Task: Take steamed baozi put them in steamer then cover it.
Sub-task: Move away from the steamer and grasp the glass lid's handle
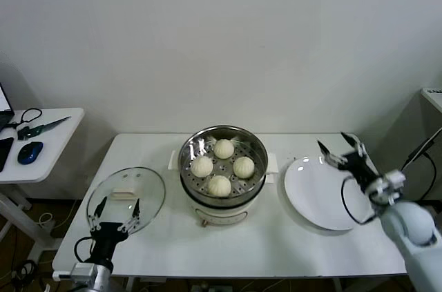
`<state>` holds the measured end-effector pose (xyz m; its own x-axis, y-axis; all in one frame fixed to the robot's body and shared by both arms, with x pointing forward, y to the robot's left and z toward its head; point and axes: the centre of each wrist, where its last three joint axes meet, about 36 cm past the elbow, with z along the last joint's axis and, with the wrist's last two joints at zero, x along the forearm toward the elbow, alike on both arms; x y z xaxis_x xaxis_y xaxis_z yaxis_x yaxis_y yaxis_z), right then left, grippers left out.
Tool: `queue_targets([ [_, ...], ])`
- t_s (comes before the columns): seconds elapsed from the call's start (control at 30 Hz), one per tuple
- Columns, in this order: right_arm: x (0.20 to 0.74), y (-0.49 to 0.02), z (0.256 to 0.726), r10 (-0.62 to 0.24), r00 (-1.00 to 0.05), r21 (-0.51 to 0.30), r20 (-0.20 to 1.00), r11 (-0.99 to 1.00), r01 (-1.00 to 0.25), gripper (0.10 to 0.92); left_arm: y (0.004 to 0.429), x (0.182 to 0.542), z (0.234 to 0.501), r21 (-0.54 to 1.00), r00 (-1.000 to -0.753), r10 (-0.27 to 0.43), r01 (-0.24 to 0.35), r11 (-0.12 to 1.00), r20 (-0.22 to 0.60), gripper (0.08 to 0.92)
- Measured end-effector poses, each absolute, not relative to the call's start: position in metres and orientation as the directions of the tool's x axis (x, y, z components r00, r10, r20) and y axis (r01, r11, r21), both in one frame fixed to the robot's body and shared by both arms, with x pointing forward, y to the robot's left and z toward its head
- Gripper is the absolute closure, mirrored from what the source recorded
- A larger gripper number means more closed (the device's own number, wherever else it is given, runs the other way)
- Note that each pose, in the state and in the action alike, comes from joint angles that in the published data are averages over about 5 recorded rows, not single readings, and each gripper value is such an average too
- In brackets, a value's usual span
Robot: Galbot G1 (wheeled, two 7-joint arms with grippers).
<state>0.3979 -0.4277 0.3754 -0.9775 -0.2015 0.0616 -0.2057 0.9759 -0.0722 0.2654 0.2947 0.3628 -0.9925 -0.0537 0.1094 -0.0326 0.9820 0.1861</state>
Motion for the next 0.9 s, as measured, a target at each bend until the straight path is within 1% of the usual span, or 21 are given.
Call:
queue_targets([
  [0.17,0.342,-0.422,0.331,-0.126,-0.99,-0.037,0.065,0.991,-0.129,0.2,0.305,0.267,0.362,0.308,-0.995,-0.07,-0.044,0.95,0.074,0.177],
  [0.3,0.309,-0.411,0.304,-0.09,-0.993,-0.023,0.071,0.996,-0.091,0.2,0.317,0.268,0.356,0.492,-0.995,-0.092,-0.057,0.869,0.046,0.177],
  [0.43,0.285,-0.396,0.285,-0.07,-0.995,-0.012,0.075,0.997,-0.071,0.2,0.331,0.27,0.344,0.698,-0.994,-0.104,-0.058,0.714,0.023,0.177],
  [0.57,0.269,-0.381,0.273,-0.058,-0.995,0.0,0.077,0.998,-0.058,0.2,0.346,0.274,0.327,0.851,-0.995,-0.101,-0.048,0.523,0.006,0.177],
  [0.77,0.251,-0.363,0.26,-0.045,-0.996,0.008,0.081,0.999,-0.045,0.2,0.365,0.285,0.3,0.964,-0.997,-0.083,-0.024,0.266,-0.002,0.177],
  [0.9,0.241,-0.356,0.255,-0.033,-0.996,0.011,0.082,0.999,-0.032,0.2,0.374,0.293,0.283,0.99,-0.998,-0.069,-0.007,0.144,0.003,0.177],
])
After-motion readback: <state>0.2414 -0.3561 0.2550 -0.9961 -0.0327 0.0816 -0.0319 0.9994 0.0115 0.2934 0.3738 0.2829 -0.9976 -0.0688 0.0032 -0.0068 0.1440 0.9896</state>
